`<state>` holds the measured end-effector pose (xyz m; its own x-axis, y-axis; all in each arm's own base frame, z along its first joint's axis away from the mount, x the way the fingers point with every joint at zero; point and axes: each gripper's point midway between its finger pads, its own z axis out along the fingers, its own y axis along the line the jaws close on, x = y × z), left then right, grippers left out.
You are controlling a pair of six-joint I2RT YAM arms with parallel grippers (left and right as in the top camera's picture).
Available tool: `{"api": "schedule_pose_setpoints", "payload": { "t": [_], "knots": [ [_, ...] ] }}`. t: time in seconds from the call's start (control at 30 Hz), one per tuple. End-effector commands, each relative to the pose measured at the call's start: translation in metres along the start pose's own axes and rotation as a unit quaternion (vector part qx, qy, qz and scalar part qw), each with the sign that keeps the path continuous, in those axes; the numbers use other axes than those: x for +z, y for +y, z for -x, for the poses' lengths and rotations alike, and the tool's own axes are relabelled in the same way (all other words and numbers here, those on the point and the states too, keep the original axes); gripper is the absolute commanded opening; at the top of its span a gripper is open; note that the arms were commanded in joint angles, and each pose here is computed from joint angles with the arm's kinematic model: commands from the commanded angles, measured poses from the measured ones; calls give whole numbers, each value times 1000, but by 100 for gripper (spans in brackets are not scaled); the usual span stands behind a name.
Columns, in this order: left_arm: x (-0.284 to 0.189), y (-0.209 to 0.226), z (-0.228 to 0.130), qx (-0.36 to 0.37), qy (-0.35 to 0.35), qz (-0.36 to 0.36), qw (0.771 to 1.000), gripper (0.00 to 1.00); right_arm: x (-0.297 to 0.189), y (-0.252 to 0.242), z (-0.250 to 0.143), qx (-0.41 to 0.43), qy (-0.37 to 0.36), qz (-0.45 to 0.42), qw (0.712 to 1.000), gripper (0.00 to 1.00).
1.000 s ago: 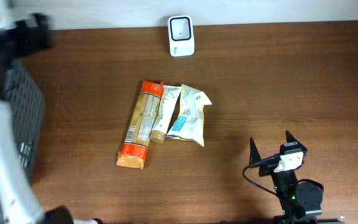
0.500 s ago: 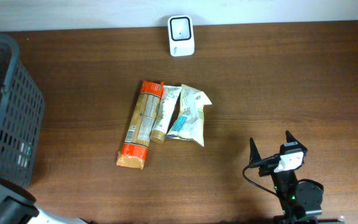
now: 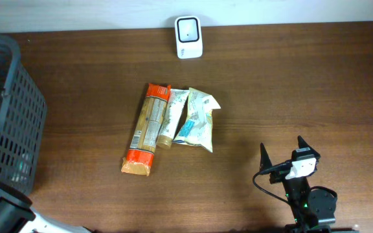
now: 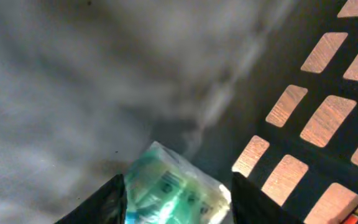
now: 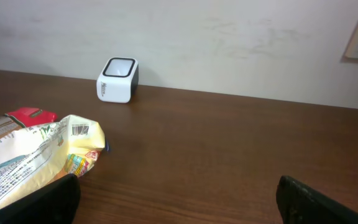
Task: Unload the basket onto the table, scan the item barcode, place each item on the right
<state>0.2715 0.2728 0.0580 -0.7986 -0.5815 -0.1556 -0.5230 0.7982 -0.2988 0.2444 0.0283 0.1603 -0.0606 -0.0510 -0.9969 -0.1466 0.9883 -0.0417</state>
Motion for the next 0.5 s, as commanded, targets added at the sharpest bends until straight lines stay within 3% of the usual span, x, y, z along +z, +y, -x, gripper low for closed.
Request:
{"api": "schedule_pose_setpoints", "payload": {
  "t": [0.0, 0.3, 0.33, 0.37, 0.4, 0.47],
  "knots": [
    [6, 2, -4, 9, 8, 1, 1000, 48, 0, 0, -3, 5, 2, 1, 1000, 99],
    [26, 14, -15, 11, 11, 22, 1000, 46, 0, 0, -3, 5, 2, 1, 1000, 99],
    [28, 14, -16, 11, 10, 22, 1000, 38, 0, 0, -3, 5, 2, 1, 1000, 99],
    [29, 15, -14, 12, 6, 23, 1000, 8, 0, 0, -3, 5, 2, 1, 1000, 99],
    [28, 15, -13, 13, 3, 24, 1000, 0, 0, 0, -3, 5, 2, 1, 1000, 99],
    [25, 16, -8, 15, -2, 26, 1000, 0, 0, 0, -3, 4, 2, 1, 1000, 99]
  ]
}}
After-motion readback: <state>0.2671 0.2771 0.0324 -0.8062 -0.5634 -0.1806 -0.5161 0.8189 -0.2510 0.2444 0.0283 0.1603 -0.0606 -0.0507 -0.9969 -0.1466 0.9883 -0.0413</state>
